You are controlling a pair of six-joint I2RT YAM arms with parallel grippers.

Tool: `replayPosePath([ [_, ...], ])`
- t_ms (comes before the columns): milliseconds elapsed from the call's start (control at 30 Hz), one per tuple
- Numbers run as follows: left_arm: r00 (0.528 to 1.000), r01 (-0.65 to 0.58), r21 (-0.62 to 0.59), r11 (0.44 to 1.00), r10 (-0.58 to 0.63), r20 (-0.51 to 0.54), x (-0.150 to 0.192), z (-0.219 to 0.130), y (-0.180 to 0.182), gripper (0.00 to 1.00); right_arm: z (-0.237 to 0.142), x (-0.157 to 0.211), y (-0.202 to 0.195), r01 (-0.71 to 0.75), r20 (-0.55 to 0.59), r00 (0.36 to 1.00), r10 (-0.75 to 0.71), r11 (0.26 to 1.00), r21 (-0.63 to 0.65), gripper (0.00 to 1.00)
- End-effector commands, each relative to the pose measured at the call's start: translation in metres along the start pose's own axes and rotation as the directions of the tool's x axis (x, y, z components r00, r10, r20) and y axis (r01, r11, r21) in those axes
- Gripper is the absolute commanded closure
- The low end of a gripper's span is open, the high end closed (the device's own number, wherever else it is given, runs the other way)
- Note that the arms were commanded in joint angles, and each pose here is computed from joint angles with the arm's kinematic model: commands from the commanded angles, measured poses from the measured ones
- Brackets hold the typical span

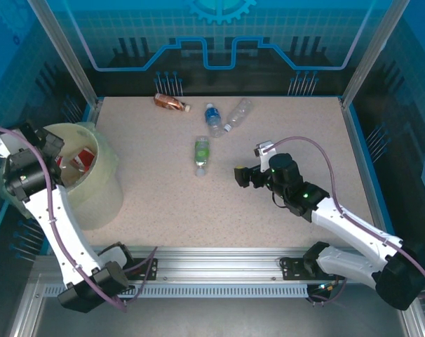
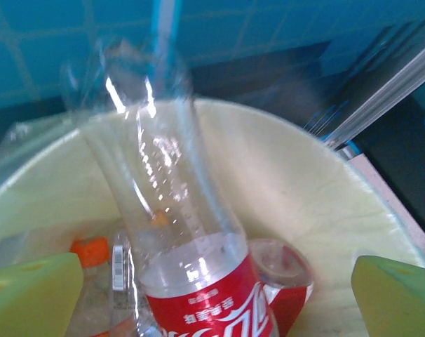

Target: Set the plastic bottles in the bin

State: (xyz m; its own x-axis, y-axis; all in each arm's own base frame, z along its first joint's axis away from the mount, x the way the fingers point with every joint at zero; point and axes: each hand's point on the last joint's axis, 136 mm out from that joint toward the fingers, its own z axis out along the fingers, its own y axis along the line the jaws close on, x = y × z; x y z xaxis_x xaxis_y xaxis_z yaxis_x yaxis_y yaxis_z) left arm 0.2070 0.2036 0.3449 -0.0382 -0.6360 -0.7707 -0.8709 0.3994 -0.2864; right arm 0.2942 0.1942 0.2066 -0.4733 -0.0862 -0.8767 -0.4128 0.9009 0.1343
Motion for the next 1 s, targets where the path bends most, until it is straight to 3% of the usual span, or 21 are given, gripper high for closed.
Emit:
replayPosePath([
  [0, 0.994, 0.108, -0.077, 0.991, -0.11, -0.026, 0.015, 0.015, 0.017, 0.01, 0.001, -0.006, 0.001, -0.002, 0.001, 1.0, 0.002, 1.0, -0.011, 0.0],
  [100, 0.987, 0.121, -0.069, 0.99, -0.127, -0.094, 0.03, 0.031, 0.012, 0.02, 0.003, -0.006, 0.001, 0.011, -0.009, 1.0, -0.011, 1.0, -0.01, 0.0],
  [233, 0.983, 0.093, 0.094, 0.991, -0.077, -0.168, 0.044, 0.036, -0.016, 0.19, 0.005, -0.007, 0.004, 0.012, -0.019, 1.0, -0.012, 1.0, -0.022, 0.0],
  [500, 0.992, -0.035, 0.277, 0.96, 0.067, -0.107, 0.043, 0.011, -0.038, 0.4, 0.009, -0.005, 0.007, -0.003, -0.033, 0.999, 0.002, 0.999, -0.036, 0.0],
  [733, 0.974, -0.208, 0.389, 0.898, 0.226, -0.002, 0.033, -0.031, -0.05, 0.43, 0.011, -0.006, 0.008, -0.008, -0.04, 0.999, 0.006, 0.999, -0.038, 0.0],
  [833, 0.961, -0.249, 0.374, 0.894, 0.275, -0.019, 0.037, -0.037, -0.045, 0.44, 0.013, -0.004, 0.008, -0.005, -0.05, 0.999, 0.003, 0.999, -0.037, 0.0],
  [967, 0.952, -0.224, 0.346, 0.911, 0.281, -0.124, 0.054, -0.034, -0.036, 0.44, 0.014, -0.003, 0.009, -0.001, -0.068, 0.998, -0.001, 0.999, -0.041, 0.0],
])
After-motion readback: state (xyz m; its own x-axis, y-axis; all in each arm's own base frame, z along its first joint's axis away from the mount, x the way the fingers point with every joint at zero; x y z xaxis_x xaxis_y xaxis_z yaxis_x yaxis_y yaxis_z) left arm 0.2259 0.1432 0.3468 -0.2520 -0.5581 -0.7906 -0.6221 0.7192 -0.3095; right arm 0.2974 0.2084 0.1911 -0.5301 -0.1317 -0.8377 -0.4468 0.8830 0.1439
